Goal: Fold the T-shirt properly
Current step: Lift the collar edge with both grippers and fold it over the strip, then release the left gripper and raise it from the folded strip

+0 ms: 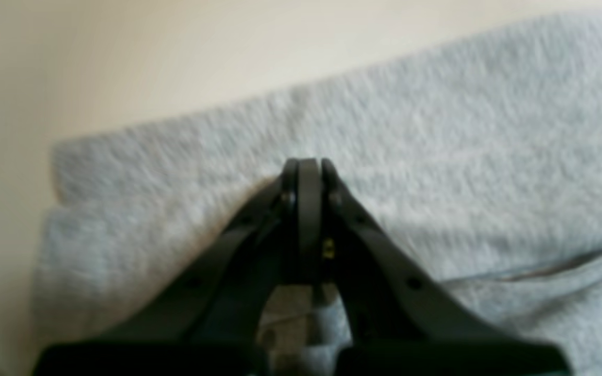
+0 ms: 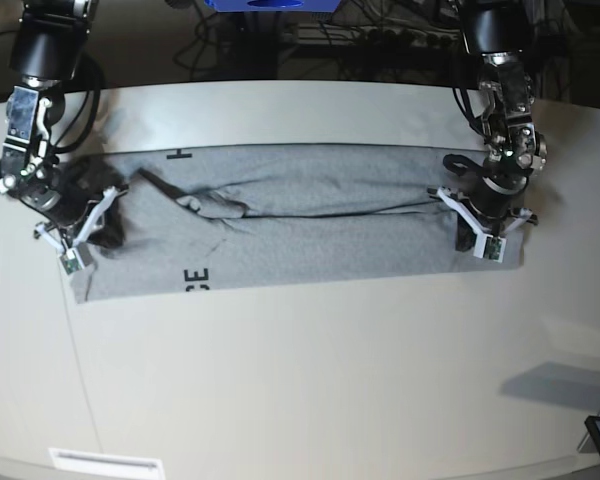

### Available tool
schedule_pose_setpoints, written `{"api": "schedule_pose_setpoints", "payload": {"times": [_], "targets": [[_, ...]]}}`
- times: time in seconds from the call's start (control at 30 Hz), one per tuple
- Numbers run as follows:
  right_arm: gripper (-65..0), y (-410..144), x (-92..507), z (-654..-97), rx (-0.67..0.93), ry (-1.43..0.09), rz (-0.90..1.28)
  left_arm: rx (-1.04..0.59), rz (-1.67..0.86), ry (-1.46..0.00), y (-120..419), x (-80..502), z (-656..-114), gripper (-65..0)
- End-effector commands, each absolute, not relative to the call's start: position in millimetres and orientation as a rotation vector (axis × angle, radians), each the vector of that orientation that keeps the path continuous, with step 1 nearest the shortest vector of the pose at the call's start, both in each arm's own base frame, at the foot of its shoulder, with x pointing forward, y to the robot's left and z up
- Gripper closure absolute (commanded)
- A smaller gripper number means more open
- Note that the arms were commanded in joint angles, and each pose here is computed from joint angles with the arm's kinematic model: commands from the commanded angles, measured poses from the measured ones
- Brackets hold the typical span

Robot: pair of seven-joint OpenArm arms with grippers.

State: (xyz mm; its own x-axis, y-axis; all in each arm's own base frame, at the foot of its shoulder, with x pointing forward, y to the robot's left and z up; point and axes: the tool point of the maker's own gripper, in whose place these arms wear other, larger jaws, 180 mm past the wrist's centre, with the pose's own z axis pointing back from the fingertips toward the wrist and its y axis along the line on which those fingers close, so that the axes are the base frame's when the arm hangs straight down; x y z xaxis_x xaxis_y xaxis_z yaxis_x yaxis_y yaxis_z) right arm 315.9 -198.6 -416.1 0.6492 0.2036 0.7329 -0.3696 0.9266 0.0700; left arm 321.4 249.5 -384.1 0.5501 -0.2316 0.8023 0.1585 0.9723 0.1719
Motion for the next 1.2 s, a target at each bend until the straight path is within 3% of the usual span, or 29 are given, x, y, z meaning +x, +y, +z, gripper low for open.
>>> {"api": "schedule_pose_setpoints", "payload": {"times": [0.0,0.3,0.47,0.77,1.07,1.17], "targets": [[-0.3,-208,318,-410,0.172,-0.795,0.351,0.107,-0.243,-1.043,253,333,-358,0.0],[-0.3,-198,317,-350,0.075,-0.914,0.467,0.171,-0.300,-1.074,248,322,-317,0.0],[-0.1,-181,302,-316,0.039,-0.990,0.549,0.265,-0.192,-1.101,286,292,-296,-0.5],[-0.1,-121,293,-338,0.181,-0.951,0.628,0.399,-0.031,-1.075,352,258,-288,-13.8],[-0.1,-124,289,-400,0.265,-0.795,0.524,0.377,0.018,-0.968,375,247,-327,-15.6],[-0.1,-125,288,-402,0.266,-0.789,0.522,0.278,-0.025,-0.979,364,250,-330,-25.9]]}}
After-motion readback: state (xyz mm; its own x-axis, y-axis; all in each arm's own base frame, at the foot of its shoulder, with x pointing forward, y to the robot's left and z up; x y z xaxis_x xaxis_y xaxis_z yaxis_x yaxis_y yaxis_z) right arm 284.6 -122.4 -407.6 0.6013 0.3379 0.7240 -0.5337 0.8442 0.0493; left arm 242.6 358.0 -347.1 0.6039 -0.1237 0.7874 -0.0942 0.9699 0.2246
